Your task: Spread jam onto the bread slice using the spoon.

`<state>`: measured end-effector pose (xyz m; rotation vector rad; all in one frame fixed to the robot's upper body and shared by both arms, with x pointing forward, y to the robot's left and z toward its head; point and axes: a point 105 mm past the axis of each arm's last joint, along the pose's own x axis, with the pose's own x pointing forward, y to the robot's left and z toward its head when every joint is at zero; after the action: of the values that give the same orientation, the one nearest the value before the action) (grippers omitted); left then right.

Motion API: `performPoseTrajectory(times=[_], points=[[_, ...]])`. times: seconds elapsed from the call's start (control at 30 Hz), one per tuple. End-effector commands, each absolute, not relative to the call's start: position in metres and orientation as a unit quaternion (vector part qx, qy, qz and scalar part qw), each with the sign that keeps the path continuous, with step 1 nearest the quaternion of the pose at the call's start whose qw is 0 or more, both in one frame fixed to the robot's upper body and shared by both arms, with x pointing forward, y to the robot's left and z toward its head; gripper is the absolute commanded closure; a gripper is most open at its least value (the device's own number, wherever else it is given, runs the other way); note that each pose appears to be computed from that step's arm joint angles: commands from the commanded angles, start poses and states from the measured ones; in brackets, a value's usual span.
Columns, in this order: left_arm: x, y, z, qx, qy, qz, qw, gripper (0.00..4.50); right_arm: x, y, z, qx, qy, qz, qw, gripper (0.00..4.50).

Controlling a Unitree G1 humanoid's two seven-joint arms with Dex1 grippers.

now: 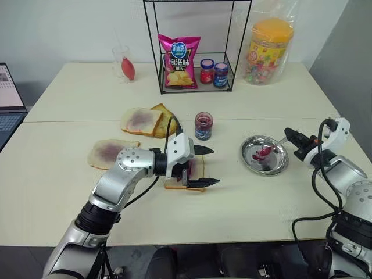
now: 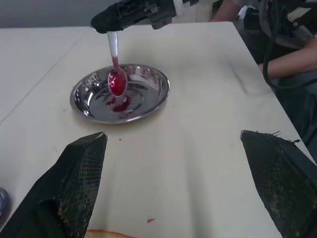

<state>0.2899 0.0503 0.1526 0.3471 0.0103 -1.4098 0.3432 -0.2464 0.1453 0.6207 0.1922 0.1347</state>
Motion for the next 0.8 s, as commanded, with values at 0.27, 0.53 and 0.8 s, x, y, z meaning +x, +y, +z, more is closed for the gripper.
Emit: performPoseTrajectory(times=[0.27, 0.53, 0.8], points=[[0.287, 0.044, 0.164, 0.171, -0.026, -0.647, 0.743, 0.00, 0.357, -0.263, 0.132, 0.352, 0.079, 0.065, 0.930, 4.01], [0.285, 0.043, 0.164, 0.172, -0.025, -0.646, 0.743, 0.00, 0.359, -0.273, 0.126, 0.360, 0.078, 0.057, 0.928, 2.17], [0.285, 0.043, 0.166, 0.172, -0.024, -0.645, 0.744, 0.00, 0.361, -0.280, 0.125, 0.354, 0.077, 0.050, 0.931, 0.49]])
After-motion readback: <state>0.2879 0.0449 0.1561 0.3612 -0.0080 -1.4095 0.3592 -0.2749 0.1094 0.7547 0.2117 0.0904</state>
